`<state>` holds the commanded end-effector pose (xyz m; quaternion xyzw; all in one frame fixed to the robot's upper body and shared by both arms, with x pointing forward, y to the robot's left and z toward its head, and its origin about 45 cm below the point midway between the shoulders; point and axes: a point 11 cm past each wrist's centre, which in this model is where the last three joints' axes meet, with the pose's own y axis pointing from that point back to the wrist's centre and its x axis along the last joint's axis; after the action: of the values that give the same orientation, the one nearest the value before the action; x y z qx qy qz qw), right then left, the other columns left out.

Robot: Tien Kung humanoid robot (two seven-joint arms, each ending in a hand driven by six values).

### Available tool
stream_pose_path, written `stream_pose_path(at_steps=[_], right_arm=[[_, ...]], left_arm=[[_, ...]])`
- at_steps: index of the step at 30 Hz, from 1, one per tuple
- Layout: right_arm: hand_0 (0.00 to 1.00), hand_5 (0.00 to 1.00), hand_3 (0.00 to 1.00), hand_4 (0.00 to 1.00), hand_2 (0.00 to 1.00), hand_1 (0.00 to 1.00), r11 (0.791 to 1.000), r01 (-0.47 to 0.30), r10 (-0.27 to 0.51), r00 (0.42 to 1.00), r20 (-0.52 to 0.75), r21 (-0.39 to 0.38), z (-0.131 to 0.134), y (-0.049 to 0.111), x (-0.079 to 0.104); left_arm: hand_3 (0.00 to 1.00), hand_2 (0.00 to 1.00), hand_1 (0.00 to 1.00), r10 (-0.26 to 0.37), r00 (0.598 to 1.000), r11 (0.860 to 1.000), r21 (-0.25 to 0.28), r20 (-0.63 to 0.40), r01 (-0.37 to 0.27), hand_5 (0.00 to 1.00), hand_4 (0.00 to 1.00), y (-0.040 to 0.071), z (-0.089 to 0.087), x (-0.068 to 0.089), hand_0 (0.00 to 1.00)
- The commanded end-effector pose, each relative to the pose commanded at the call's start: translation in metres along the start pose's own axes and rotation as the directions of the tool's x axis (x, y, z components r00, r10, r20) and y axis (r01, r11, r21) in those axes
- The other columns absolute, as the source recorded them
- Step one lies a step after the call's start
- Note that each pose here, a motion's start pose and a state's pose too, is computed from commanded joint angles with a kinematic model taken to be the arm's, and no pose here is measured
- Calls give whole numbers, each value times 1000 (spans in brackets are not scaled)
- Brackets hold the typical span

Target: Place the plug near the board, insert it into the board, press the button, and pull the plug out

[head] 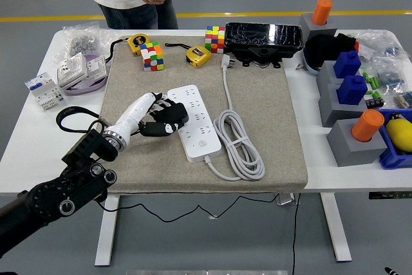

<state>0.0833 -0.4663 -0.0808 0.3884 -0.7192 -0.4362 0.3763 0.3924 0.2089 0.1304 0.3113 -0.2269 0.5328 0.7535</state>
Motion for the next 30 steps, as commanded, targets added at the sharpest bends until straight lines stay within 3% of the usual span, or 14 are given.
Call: stream_pose_path(at_steps=[18, 30], right_arm=[[542, 425, 561, 900, 664, 646, 1000, 1, -1, 1000, -2, 2, -1, 0, -1], [542, 425, 562, 900, 664, 645, 1000, 1, -1, 1000, -5, 2, -1, 0, -1]], left_arm=[[514, 413, 382, -26, 1000, 1000, 4, -4, 26, 67, 471, 0, 0, -7, 414], [528, 431, 411, -53, 999, 998, 34, 6, 53, 63, 492, -1, -6, -9, 429]])
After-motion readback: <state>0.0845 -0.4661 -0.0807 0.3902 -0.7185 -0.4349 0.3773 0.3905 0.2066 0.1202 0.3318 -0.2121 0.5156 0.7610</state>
